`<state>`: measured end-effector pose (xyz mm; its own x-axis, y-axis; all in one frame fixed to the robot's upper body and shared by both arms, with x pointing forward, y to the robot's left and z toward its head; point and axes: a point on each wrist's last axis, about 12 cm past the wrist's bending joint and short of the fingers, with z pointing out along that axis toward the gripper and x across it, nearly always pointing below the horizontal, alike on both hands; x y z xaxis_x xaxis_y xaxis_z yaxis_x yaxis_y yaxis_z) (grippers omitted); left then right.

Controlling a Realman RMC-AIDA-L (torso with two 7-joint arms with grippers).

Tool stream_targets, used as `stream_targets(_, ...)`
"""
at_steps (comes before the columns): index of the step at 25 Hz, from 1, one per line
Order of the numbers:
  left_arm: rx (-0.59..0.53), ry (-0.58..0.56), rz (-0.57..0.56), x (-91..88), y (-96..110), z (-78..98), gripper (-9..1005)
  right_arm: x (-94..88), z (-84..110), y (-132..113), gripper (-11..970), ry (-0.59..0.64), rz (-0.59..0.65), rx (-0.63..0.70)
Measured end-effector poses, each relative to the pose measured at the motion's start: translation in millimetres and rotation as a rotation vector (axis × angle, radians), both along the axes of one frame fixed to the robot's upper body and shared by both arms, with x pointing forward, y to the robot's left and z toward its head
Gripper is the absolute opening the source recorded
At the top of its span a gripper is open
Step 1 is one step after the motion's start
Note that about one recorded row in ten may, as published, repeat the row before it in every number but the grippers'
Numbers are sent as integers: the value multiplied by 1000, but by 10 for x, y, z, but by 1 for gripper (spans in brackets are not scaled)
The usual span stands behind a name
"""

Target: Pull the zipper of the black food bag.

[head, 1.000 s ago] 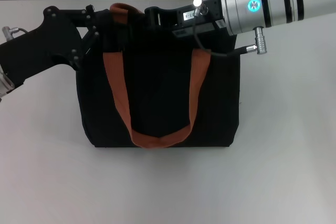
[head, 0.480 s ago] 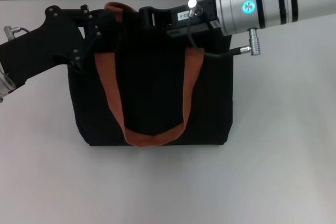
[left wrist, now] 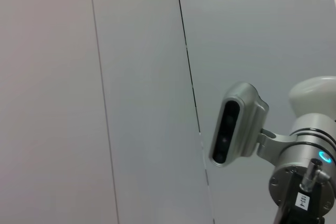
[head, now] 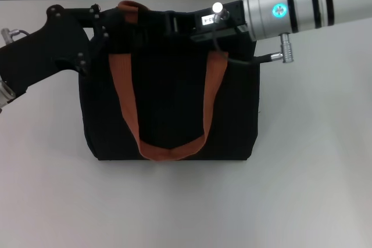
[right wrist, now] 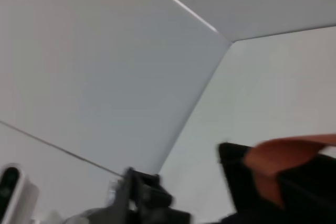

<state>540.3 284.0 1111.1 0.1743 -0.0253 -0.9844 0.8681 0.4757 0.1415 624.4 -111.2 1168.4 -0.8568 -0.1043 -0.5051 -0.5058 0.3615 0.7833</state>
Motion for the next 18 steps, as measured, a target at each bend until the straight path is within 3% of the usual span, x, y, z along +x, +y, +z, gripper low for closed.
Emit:
stream_targets(5, -4, -1, 21, -3, 44, 2, 157, -16, 10, -201, 13, 2, -49, -63)
stream_targets(7, -3, 1, 46, 9, 77, -2, 159, -84, 57, -446, 17, 4, -105, -95)
stream_targets(10, -2, 2, 52, 12, 85, -5, 161, -109, 71, -519, 23, 3, -122, -105)
stream_targets(11, 2, 5, 59, 16, 94, -9, 162, -162, 106, -657, 25, -4, -153, -123)
stream_targets(18, 7, 9, 75, 26, 114, -16, 168, -297, 133, -1032, 39, 6, -236, -106)
